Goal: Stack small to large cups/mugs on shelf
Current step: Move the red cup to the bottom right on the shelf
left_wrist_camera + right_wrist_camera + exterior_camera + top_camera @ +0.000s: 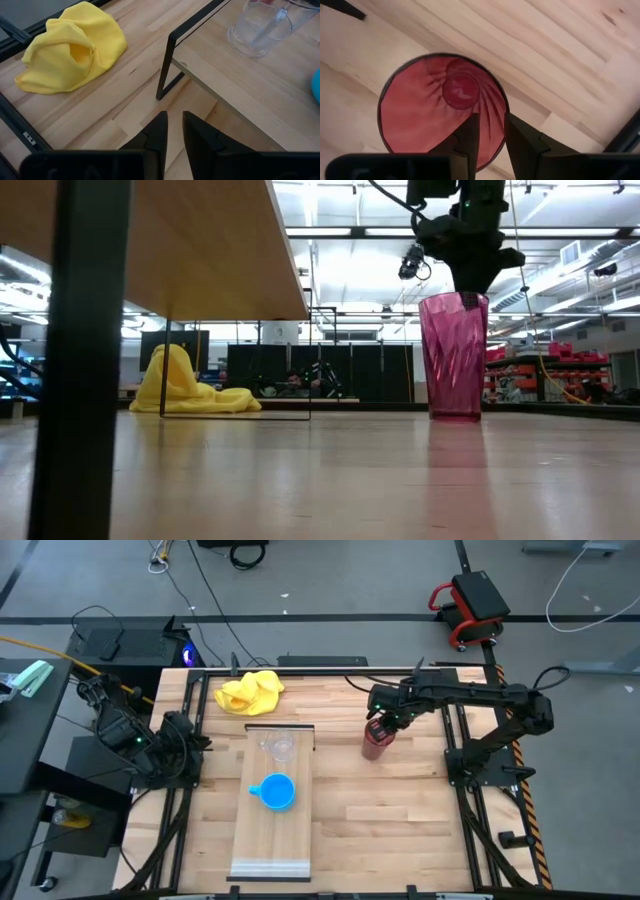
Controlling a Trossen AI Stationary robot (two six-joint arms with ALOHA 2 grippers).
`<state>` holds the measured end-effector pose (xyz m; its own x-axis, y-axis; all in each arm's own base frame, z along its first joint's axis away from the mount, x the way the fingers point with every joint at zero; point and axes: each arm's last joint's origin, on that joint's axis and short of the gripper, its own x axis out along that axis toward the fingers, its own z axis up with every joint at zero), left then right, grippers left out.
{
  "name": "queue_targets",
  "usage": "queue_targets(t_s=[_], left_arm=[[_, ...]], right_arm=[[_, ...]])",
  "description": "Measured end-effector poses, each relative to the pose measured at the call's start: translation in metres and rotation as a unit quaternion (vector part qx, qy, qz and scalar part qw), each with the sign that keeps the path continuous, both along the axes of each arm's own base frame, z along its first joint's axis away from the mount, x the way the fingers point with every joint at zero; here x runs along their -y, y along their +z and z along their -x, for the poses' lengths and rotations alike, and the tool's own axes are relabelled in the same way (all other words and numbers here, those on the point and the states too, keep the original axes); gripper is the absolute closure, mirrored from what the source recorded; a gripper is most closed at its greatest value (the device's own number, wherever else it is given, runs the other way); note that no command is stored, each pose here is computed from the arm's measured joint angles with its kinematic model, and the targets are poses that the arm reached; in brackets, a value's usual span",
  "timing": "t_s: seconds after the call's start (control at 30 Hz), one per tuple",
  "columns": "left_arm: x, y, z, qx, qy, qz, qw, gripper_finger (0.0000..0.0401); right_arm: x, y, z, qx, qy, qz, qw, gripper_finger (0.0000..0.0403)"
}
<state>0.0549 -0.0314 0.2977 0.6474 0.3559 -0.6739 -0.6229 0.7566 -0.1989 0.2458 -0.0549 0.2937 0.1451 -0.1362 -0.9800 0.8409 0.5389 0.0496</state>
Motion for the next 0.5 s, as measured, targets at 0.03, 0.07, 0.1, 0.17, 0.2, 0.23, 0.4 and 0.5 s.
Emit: queue_targets(t_s=[0.03,0.07,0.1,0.17,0.2,0.23,0.4,0.5], left_arm=[[0.0000,0.0000,0.0000,0.000,0.000,0.000,1.000,0.0335],[0.0000,0.0000,0.0000,0.000,0.000,0.000,1.000,0.0336],[0.0000,0.0000,0.0000,0.000,0.000,0.000,1.000,0.0337],[0.0000,0.0000,0.0000,0.000,0.000,0.000,1.000,0.0339],[0.0000,0.0000,0.0000,0.000,-0.001,-0.001,1.000,0.0339],[0.0000,0.0000,0.0000,-0.001,-0.002,-0.002,1.000,0.0339],[0.0000,0.0000,0.0000,-0.002,-0.004,-0.004,1.000,0.0334],[0.0000,0.0000,0.0000,-0.002,-0.004,-0.004,1.000,0.0333]], right_arm=[[0.0000,0.0007,0.0000,0.005,0.000,0.001,1.000,0.0307],[-0.0001,0.0015,-0.0002,0.011,0.000,0.001,1.000,0.0307],[-0.0001,0.0029,-0.0004,0.021,0.000,0.002,1.000,0.0307],[-0.0004,0.0052,0.0001,0.033,-0.003,0.002,0.999,0.0307],[-0.0006,0.0062,0.0010,0.035,-0.005,0.002,0.999,0.0307],[-0.0007,0.0068,0.0015,0.036,-0.006,0.002,0.999,0.0307],[-0.0011,0.0068,0.0039,0.025,0.003,0.002,1.000,0.0307],[-0.0008,0.0068,0.0040,0.024,0.002,0.008,1.000,0.0307]])
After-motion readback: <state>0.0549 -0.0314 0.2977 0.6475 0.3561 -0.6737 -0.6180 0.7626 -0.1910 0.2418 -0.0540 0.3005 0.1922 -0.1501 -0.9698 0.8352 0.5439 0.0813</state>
